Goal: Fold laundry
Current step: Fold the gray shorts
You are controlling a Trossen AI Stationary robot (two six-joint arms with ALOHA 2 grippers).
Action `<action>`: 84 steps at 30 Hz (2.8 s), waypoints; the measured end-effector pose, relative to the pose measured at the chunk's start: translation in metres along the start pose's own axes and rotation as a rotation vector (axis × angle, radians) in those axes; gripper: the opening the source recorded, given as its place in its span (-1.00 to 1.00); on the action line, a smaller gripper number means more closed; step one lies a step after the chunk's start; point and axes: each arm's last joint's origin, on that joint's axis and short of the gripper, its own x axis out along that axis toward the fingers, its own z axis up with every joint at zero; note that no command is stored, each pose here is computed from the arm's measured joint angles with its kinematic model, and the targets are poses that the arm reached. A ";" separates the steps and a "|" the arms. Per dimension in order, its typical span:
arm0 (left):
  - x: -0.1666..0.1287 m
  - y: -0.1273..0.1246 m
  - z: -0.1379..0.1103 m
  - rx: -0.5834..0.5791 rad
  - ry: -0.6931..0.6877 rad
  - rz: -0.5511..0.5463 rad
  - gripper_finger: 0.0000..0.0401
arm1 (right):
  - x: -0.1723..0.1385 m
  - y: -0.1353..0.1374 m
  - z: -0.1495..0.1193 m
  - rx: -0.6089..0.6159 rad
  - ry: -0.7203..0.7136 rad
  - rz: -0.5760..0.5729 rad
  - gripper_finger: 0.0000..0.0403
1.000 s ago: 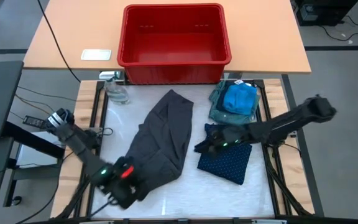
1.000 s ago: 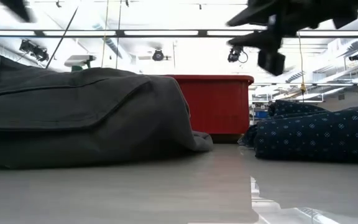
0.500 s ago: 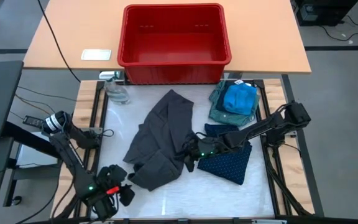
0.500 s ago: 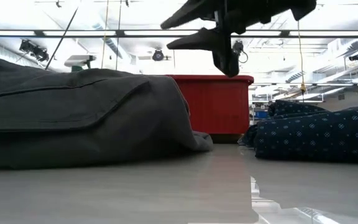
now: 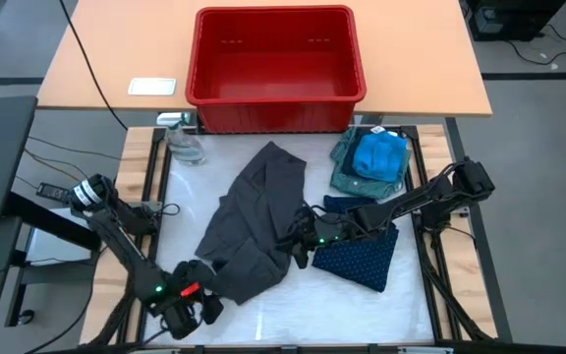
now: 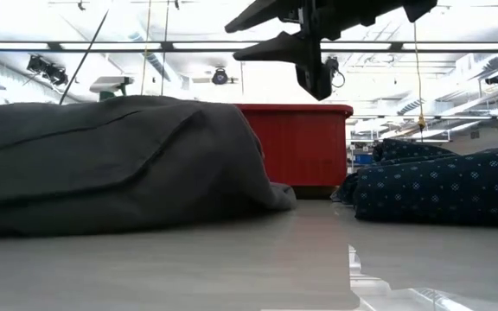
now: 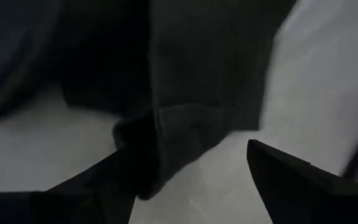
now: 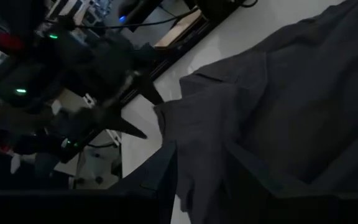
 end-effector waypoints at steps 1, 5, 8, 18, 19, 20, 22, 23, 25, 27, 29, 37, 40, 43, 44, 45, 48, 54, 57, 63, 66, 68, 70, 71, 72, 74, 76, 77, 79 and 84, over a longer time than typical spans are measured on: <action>0.009 0.005 -0.002 -0.038 0.024 0.001 0.45 | 0.000 0.000 -0.001 -0.001 0.003 -0.002 -0.34; 0.026 0.017 -0.005 -0.160 0.046 -0.017 0.21 | -0.001 0.003 -0.005 -0.009 0.020 -0.004 -0.34; 0.021 0.012 -0.002 -0.114 0.025 -0.054 -0.28 | -0.001 0.004 -0.008 -0.014 0.031 -0.005 -0.35; -0.045 -0.063 0.015 0.607 0.044 -0.522 -0.92 | 0.000 0.003 0.005 -0.201 0.035 0.135 -0.37; -0.047 -0.065 0.015 0.613 0.072 -0.550 -0.92 | 0.000 0.003 0.008 -0.210 0.025 0.150 -0.36; -0.046 -0.064 0.013 0.614 0.093 -0.548 -0.92 | 0.000 0.003 0.010 -0.227 0.014 0.160 -0.34; -0.037 -0.058 0.007 0.579 0.131 -0.501 -0.92 | 0.004 0.004 0.013 -0.279 0.008 0.191 -0.30; -0.033 -0.054 0.003 0.566 0.152 -0.478 -0.92 | 0.008 0.007 0.016 -0.313 0.016 0.211 -0.27; -0.027 -0.046 -0.002 0.529 0.180 -0.439 -0.92 | 0.021 0.014 0.018 -0.374 0.057 0.233 -0.20; -0.024 -0.042 -0.005 0.457 0.215 -0.422 -0.92 | 0.038 0.025 0.020 -0.425 0.103 0.239 -0.14; -0.021 -0.038 -0.007 0.439 0.255 -0.402 -0.92 | 0.058 0.032 0.018 -0.479 0.158 0.213 -0.07; -0.029 -0.039 -0.017 0.299 0.458 -0.427 -0.92 | 0.130 0.009 0.021 -0.629 0.258 0.037 -0.01; -0.028 -0.038 -0.017 0.206 0.483 -0.394 -0.92 | 0.149 -0.017 0.026 -0.558 0.361 0.001 -0.10; -0.027 -0.035 -0.016 0.128 0.494 -0.334 -0.92 | 0.155 -0.043 0.031 -0.479 0.437 -0.095 -0.36; -0.025 -0.032 -0.015 0.097 0.488 -0.292 -0.92 | 0.154 -0.051 0.034 -0.468 0.456 -0.128 -0.47; -0.023 -0.028 -0.014 0.067 0.480 -0.229 -0.92 | 0.152 -0.059 0.036 -0.462 0.466 -0.173 -0.60; -0.020 -0.011 -0.012 -0.023 0.462 -0.029 -0.92 | 0.137 -0.081 0.045 -0.475 0.555 -0.353 -0.92; -0.022 0.017 -0.003 -0.157 0.306 0.270 -0.92 | 0.083 -0.107 0.058 -0.531 0.969 -0.522 -0.96; -0.021 0.022 0.005 -0.162 0.206 0.317 -0.92 | 0.060 -0.106 0.047 -0.415 1.188 -0.299 -0.96; -0.016 0.016 0.016 -0.065 -0.005 0.211 -0.92 | 0.031 -0.064 0.058 -0.384 1.054 0.164 -0.96; -0.015 0.008 0.015 -0.035 -0.004 0.133 -0.92 | 0.030 -0.048 0.092 -0.496 0.766 0.206 -0.94; -0.015 0.008 0.013 -0.037 0.018 0.126 -0.92 | 0.035 -0.038 0.115 -0.570 0.527 0.171 -0.91; -0.015 0.010 0.012 -0.056 0.058 0.160 -0.92 | 0.043 -0.034 0.130 -0.632 0.346 0.161 -0.86; -0.016 0.012 0.012 -0.060 0.081 0.186 -0.92 | 0.051 -0.035 0.134 -0.652 0.278 0.176 -0.83; -0.016 0.015 0.012 -0.060 0.097 0.215 -0.92 | 0.057 -0.036 0.137 -0.657 0.223 0.182 -0.79; -0.017 0.019 0.012 -0.046 0.118 0.266 -0.92 | 0.076 -0.046 0.134 -0.654 0.183 0.180 -0.69; -0.018 0.022 0.013 -0.005 0.123 0.298 -0.92 | 0.095 -0.053 0.127 -0.663 0.186 0.179 -0.56; -0.019 0.023 0.013 0.022 0.124 0.308 -0.92 | 0.104 -0.055 0.124 -0.672 0.191 0.183 -0.48; -0.019 0.024 0.013 0.074 0.132 0.310 -0.92 | 0.125 -0.060 0.116 -0.690 0.212 0.188 -0.33; -0.019 0.024 0.012 0.183 0.157 0.305 -0.92 | 0.166 -0.068 0.106 -0.704 0.220 0.127 -0.02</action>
